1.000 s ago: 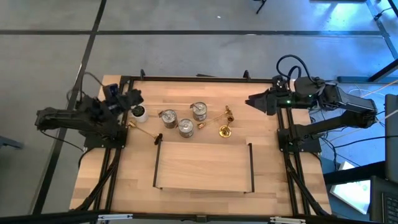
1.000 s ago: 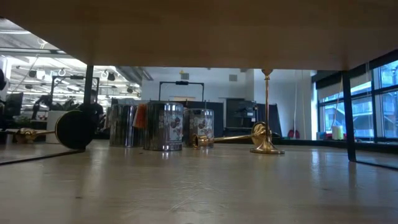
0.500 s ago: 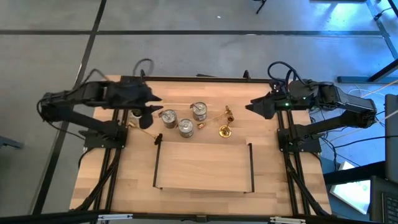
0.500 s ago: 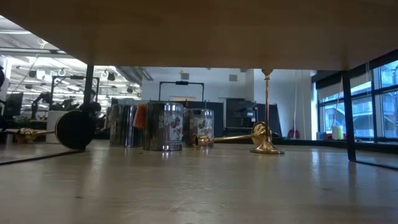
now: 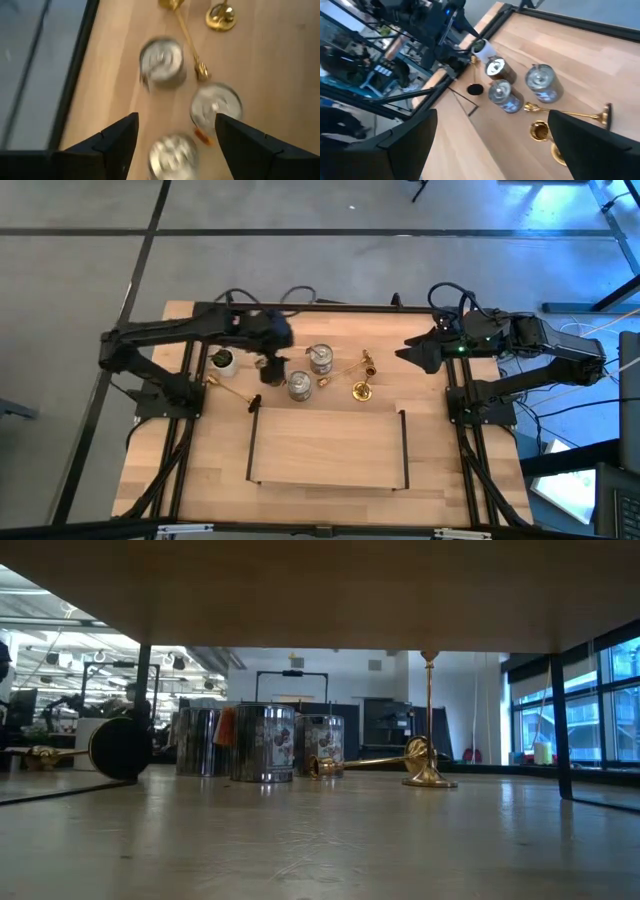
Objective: Pick & Place candle stick holders
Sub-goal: Put the top left silver scented candle on the shelf
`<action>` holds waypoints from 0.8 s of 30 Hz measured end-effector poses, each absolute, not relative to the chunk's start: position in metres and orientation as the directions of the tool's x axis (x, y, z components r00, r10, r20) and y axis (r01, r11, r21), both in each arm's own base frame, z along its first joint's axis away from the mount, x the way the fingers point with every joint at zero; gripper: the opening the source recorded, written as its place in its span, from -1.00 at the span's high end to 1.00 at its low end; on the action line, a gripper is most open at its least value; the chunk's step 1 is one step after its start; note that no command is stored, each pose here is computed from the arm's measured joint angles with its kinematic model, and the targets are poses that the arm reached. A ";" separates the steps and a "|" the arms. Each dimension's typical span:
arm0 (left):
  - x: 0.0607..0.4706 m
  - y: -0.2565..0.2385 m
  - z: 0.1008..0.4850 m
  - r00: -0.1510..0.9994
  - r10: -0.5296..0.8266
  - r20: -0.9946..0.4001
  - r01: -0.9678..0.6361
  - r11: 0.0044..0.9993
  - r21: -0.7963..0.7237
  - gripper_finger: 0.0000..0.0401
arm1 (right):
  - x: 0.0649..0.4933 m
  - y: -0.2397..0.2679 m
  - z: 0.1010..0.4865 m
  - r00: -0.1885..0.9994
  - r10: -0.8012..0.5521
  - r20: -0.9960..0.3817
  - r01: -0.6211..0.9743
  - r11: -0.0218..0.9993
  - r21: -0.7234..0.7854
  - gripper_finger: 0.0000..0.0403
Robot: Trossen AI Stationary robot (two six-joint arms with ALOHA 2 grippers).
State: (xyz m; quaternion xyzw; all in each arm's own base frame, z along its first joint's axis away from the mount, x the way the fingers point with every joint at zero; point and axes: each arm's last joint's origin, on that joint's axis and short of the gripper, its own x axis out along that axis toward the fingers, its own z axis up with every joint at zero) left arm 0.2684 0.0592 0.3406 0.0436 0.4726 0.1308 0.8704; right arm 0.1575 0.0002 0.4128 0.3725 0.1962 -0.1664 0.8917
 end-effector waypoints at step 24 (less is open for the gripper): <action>0.282 0.097 0.305 0.311 0.174 -0.934 -0.244 0.965 0.099 -0.30 | 0.194 0.000 0.395 0.801 -0.205 -0.562 0.537 0.662 0.523 -0.90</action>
